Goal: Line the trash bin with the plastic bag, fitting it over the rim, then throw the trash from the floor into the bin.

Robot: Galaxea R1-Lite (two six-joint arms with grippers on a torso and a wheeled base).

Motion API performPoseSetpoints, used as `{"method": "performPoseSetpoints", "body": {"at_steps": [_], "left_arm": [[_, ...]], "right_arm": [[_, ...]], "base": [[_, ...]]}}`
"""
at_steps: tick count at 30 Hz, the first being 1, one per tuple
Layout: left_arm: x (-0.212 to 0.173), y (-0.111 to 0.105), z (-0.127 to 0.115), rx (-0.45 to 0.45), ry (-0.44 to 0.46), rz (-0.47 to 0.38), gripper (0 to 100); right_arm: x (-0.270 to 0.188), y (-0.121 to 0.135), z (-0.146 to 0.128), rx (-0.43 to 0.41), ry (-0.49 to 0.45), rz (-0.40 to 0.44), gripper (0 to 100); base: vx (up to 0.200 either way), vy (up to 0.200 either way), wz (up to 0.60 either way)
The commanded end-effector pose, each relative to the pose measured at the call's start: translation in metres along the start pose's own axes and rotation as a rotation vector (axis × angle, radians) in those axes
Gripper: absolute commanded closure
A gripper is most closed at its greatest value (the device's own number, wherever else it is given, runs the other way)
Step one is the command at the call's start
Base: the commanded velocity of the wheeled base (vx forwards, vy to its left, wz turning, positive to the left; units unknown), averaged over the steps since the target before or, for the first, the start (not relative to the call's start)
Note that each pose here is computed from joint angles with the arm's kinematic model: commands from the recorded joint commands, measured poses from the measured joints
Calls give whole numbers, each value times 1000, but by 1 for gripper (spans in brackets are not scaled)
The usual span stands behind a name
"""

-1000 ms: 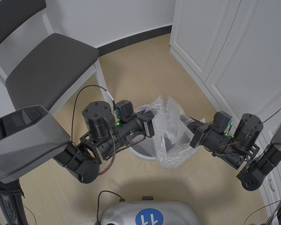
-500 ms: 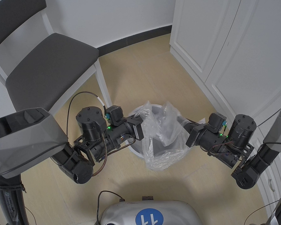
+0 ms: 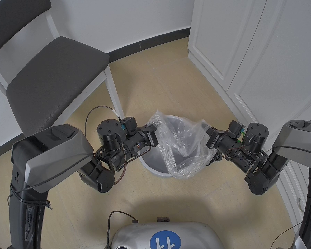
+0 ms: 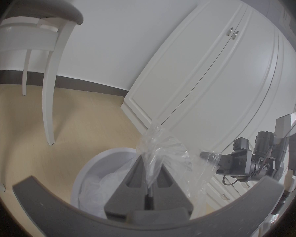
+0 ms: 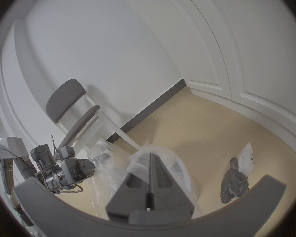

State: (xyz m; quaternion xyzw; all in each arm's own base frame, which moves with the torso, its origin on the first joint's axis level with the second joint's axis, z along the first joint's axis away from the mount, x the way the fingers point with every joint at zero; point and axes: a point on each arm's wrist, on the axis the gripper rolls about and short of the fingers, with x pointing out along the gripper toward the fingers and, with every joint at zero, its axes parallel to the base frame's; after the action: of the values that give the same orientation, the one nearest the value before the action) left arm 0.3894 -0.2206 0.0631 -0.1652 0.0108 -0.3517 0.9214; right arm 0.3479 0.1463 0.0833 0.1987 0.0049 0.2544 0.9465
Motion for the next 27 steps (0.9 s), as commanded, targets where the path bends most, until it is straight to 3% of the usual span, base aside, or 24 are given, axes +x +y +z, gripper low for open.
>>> {"method": "performPoseSetpoints", "body": {"at_steps": [1, 6, 10, 16, 21, 27], "left_arm": [[4, 13, -16, -10, 17, 25, 100], [-11, 35, -6, -9, 26, 92, 100], [-39, 46, 10, -20, 64, 152, 100], [-74, 30, 18, -43, 147, 159, 100], [-94, 7, 29, -68, 283, 135, 100], [-101, 8, 34, -35, 406, 172, 100]], "right_arm": [[4, -15, -5, -1, -9, -30, 100], [0, -27, 2, -26, -21, -59, 100], [-5, -37, 12, -100, -24, -94, 100], [-19, -48, 22, -184, 75, -177, 100], [-33, -53, 25, -275, 189, -224, 100], [-41, -55, 19, -349, 248, -239, 100]], "base": [[0, 0, 0], [0, 0, 0], [0, 0, 0], [0, 0, 0], [0, 0, 0], [0, 0, 0]]}}
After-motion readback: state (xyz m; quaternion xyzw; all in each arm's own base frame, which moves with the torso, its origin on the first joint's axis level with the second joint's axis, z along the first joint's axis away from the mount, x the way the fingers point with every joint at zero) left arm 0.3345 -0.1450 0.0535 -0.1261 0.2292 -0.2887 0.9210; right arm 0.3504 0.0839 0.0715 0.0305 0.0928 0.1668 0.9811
